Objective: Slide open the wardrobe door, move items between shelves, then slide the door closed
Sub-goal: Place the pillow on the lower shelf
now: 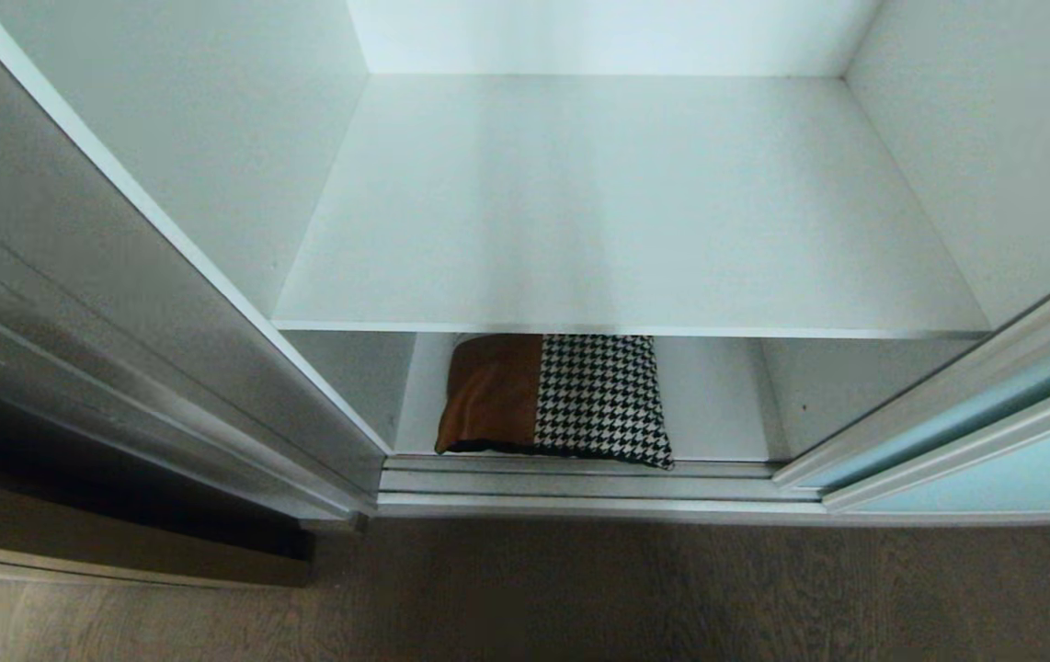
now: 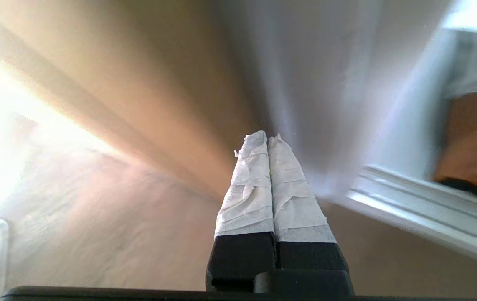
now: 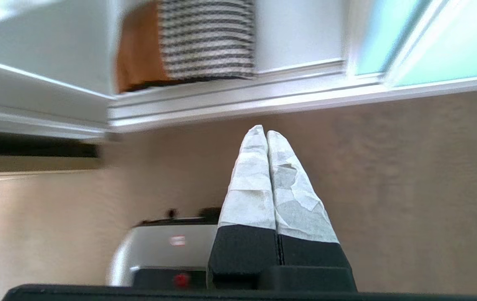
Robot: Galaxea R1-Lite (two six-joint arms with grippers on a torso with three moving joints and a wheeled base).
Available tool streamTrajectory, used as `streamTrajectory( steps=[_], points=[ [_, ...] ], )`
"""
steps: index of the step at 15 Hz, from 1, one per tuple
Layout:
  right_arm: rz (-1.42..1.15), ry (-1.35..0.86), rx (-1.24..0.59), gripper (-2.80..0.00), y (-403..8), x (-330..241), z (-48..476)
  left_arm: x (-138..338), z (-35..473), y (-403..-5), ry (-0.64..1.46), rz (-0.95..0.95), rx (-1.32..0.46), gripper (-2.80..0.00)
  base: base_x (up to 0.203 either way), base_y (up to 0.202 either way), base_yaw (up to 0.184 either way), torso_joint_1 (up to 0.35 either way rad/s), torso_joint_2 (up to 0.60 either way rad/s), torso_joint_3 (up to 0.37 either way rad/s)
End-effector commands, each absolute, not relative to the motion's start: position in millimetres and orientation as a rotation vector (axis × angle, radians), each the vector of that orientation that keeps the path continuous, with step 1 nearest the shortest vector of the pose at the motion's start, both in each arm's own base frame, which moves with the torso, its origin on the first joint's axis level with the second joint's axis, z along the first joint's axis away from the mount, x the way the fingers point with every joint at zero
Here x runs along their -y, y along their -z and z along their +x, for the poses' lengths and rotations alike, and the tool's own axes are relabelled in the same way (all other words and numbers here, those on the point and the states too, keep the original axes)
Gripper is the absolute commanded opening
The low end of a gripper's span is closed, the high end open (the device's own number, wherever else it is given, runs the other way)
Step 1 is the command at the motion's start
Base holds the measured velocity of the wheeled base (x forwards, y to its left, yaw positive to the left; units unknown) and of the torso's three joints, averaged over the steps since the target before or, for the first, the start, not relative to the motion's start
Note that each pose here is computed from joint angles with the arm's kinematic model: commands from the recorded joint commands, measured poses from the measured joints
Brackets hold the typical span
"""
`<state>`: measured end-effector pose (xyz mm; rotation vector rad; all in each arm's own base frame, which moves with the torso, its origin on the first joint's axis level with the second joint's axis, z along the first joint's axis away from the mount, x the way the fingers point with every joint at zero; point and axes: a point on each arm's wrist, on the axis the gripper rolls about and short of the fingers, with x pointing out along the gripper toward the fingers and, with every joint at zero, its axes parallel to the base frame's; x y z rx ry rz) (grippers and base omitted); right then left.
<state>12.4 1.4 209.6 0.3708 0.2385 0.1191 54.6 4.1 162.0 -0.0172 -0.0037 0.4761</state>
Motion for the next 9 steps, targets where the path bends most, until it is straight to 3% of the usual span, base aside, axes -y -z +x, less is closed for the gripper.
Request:
streamTrajectory(
  steps=[1, 6, 9],
  points=[
    [0.39, -0.129, -0.187, -2.8, -208.2, 0.5, 0.4, -10.1, 30.5, -152.6, -0.529, -0.034, 0.087, -2.8, 0.0, 0.0, 0.0, 0.0, 0.0, 0.0],
    [0.397, -0.143, -0.163, -2.8, -209.5, 1.0, -5.0, -11.6, -9.5, -120.9, -0.53, 0.002, 0.179, -2.8, 0.0, 0.0, 0.0, 0.0, 0.0, 0.0],
    [0.397, -0.126, -0.152, -2.8, -208.1, 1.7, -7.2, -4.8, -21.9, -94.0, -0.227, 0.023, 0.116, -2.8, 0.0, 0.0, 0.0, 0.0, 0.0, 0.0]
  ],
)
